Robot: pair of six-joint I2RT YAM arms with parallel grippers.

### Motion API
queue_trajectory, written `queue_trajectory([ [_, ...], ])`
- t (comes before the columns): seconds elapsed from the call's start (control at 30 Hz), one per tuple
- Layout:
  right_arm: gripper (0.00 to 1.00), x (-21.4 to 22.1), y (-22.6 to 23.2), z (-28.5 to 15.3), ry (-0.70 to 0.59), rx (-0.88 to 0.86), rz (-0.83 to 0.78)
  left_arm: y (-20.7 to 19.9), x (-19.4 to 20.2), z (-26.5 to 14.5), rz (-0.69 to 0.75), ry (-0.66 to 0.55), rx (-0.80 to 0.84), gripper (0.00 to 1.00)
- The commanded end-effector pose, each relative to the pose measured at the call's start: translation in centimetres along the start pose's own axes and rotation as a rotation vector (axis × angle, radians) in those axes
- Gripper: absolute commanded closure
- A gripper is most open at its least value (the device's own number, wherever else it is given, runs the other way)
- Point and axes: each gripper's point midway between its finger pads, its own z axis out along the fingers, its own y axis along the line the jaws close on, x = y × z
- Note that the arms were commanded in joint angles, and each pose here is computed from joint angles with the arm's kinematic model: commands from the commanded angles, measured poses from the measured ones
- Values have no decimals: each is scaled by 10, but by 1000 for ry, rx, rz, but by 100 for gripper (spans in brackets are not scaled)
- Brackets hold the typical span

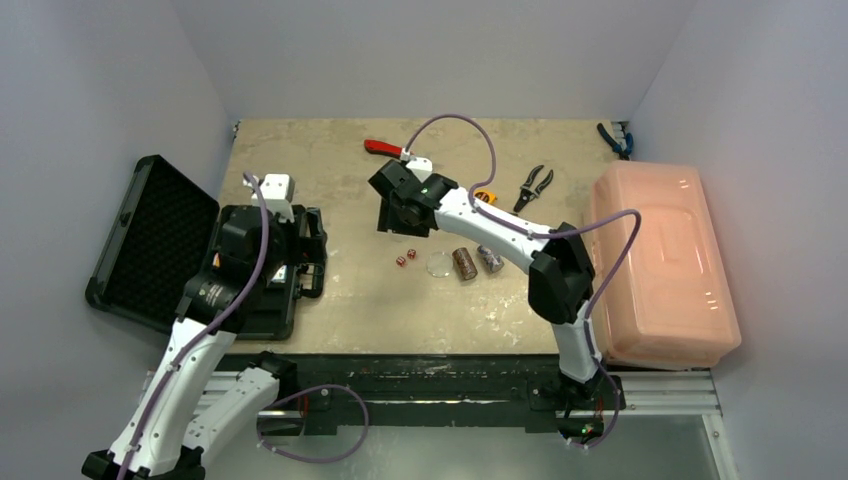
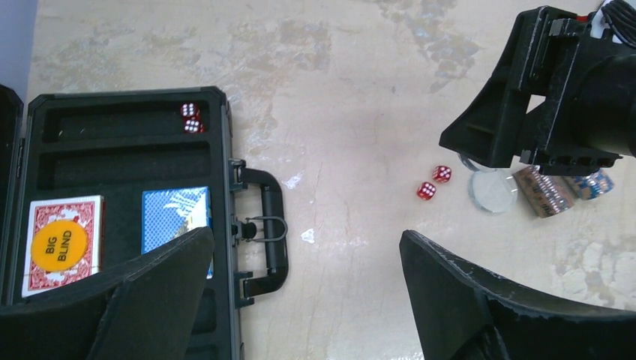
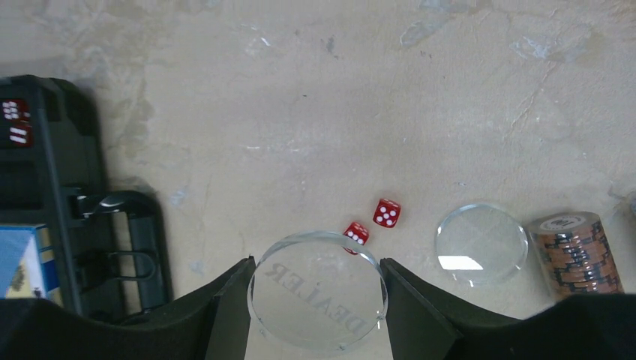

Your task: Pack up texas hold em set

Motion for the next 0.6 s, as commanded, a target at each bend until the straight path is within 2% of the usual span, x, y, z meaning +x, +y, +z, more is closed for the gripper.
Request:
queue_trajectory([
  [0.0, 45, -29, 19, -36, -80, -124, 117, -18, -24, -8, -39, -125, 102, 4],
  [0.2, 43, -49, 26, -69, -136, -213, 256, -40, -38, -18, -78, -205, 231, 2],
  [0.57, 45, -75, 30, -115, -189, -353, 468, -104, -54, -36, -176, -314, 625, 3],
])
